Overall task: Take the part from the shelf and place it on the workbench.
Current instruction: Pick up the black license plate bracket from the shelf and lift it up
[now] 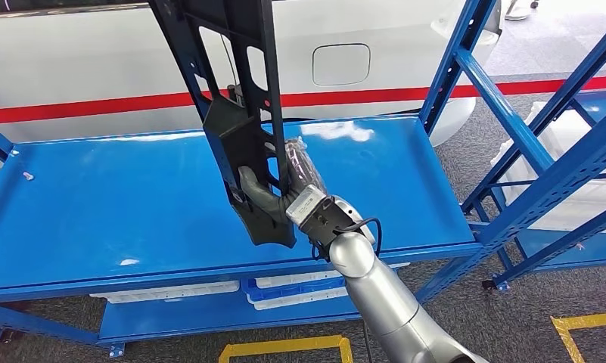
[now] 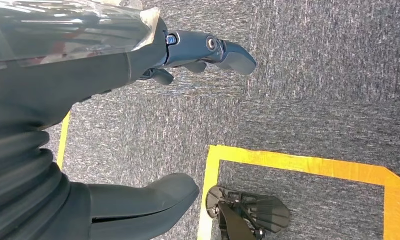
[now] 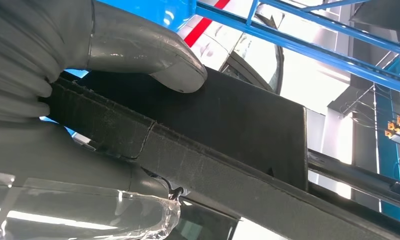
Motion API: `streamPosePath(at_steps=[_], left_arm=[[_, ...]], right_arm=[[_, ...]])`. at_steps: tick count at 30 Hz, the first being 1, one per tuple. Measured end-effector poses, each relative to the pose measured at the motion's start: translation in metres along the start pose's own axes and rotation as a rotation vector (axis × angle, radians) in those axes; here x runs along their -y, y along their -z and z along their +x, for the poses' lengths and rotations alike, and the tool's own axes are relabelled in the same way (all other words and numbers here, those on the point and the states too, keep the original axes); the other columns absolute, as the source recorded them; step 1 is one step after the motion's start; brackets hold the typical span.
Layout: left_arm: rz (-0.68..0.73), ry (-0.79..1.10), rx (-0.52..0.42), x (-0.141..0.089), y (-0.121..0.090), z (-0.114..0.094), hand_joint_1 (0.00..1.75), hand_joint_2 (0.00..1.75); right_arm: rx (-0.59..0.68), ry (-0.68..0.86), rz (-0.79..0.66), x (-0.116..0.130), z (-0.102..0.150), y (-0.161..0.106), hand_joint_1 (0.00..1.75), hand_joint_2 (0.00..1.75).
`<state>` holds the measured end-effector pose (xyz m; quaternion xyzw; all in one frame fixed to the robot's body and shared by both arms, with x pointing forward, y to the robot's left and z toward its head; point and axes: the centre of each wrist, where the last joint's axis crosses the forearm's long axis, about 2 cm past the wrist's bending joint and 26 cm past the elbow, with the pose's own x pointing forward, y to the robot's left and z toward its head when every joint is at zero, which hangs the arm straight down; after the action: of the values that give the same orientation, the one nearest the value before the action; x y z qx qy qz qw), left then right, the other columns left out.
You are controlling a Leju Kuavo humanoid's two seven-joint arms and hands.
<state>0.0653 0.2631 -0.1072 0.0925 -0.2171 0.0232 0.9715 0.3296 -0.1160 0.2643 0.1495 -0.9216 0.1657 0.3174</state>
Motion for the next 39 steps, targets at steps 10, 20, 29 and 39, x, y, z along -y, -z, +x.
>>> streamPosePath(at_steps=[10,20,29,39], left_arm=[[-0.021,-0.008,0.003,0.002,0.000,0.001,0.00,1.75],[0.002,-0.026,-0.001,-0.002,0.001,0.000,0.00,1.75],[0.024,-0.043,0.003,-0.005,0.001,0.001,0.00,1.75],[0.024,-0.066,0.021,-0.002,0.001,0.002,0.00,1.75]], right_arm=[[-0.024,0.021,-0.022,0.001,-0.005,-0.016,1.75,1.75],[-0.044,0.023,-0.042,-0.004,-0.009,-0.039,1.75,1.75],[-0.048,0.017,-0.029,-0.006,-0.008,-0.045,1.75,1.75],[-0.064,0.002,-0.045,-0.002,-0.008,-0.051,1.75,1.75]])
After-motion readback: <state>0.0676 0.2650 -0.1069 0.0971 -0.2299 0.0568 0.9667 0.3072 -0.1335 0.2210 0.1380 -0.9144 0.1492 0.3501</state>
